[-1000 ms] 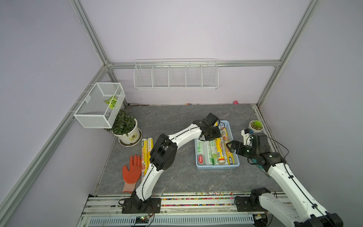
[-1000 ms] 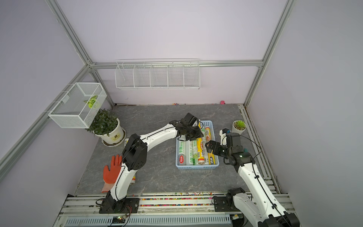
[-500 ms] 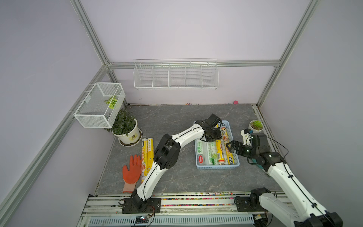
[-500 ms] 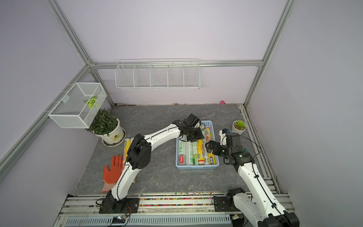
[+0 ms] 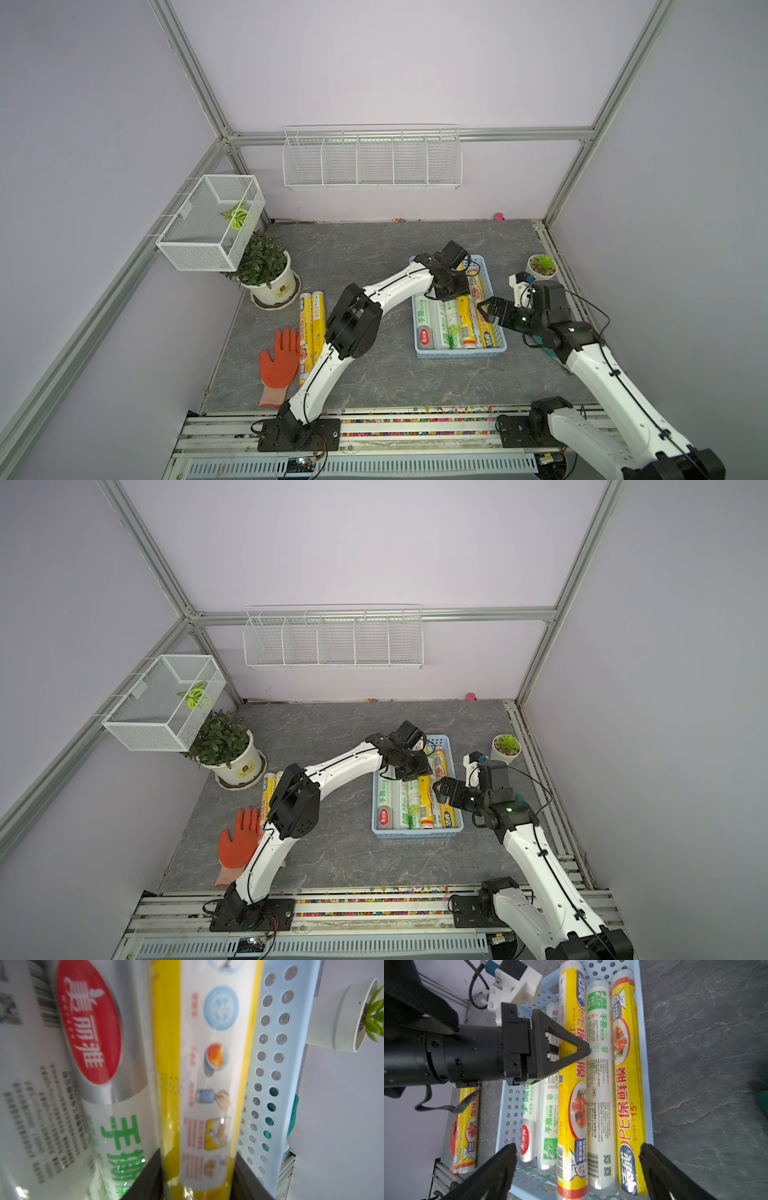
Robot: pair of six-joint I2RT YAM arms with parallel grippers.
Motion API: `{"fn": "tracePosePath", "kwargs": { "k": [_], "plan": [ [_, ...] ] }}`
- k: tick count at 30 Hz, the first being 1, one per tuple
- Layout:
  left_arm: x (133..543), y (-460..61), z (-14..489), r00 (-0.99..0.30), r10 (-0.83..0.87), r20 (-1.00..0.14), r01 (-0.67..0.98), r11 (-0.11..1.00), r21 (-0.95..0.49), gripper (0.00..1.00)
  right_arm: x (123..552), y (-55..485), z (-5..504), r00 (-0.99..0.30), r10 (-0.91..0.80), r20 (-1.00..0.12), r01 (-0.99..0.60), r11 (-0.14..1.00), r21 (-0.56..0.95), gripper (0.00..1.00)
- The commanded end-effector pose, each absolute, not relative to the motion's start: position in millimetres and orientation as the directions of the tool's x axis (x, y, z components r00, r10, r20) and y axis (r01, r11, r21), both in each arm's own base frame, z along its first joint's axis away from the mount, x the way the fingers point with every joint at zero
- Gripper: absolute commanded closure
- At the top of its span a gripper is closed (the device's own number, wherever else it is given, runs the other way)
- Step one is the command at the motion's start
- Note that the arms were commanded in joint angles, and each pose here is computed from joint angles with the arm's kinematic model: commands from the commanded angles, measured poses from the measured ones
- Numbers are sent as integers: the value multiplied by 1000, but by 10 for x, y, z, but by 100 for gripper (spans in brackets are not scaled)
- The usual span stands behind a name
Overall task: Put the plastic wrap into the basket
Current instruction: Place the plastic wrap in the basket.
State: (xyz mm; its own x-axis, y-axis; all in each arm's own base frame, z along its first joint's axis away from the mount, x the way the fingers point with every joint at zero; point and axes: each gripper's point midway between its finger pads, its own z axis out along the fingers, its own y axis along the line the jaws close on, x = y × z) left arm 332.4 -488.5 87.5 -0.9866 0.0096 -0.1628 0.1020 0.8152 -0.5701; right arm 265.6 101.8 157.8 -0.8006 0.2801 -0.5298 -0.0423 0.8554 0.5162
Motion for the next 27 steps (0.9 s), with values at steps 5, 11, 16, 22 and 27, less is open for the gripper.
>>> {"fn": "tracePosePath", "kwargs": {
  "k": [5,11,16,22,27],
  "plan": [
    [3287,-4716,1181,-978,1,-207,116,832,-543,45,2682,1054,1664,-791,295,-537,-55,839,542,3],
    [3233,-4557,1423,-964,-15,-264,137,825,-548,35,2710,1100,1748,-783,313,-538,-67,817,573,2],
    [3197,-4332,1660,-935,-50,-352,164,819,-550,29,2750,1220,1894,-778,326,-537,-105,775,623,2],
    [3173,-3926,1828,-881,-110,-460,162,843,-513,24,2785,1520,1996,-767,258,-588,-187,786,589,2],
    [3177,-3373,1831,-830,-189,-525,70,898,-435,21,2842,1912,1975,-763,158,-627,-252,820,514,2]
  ]
}}
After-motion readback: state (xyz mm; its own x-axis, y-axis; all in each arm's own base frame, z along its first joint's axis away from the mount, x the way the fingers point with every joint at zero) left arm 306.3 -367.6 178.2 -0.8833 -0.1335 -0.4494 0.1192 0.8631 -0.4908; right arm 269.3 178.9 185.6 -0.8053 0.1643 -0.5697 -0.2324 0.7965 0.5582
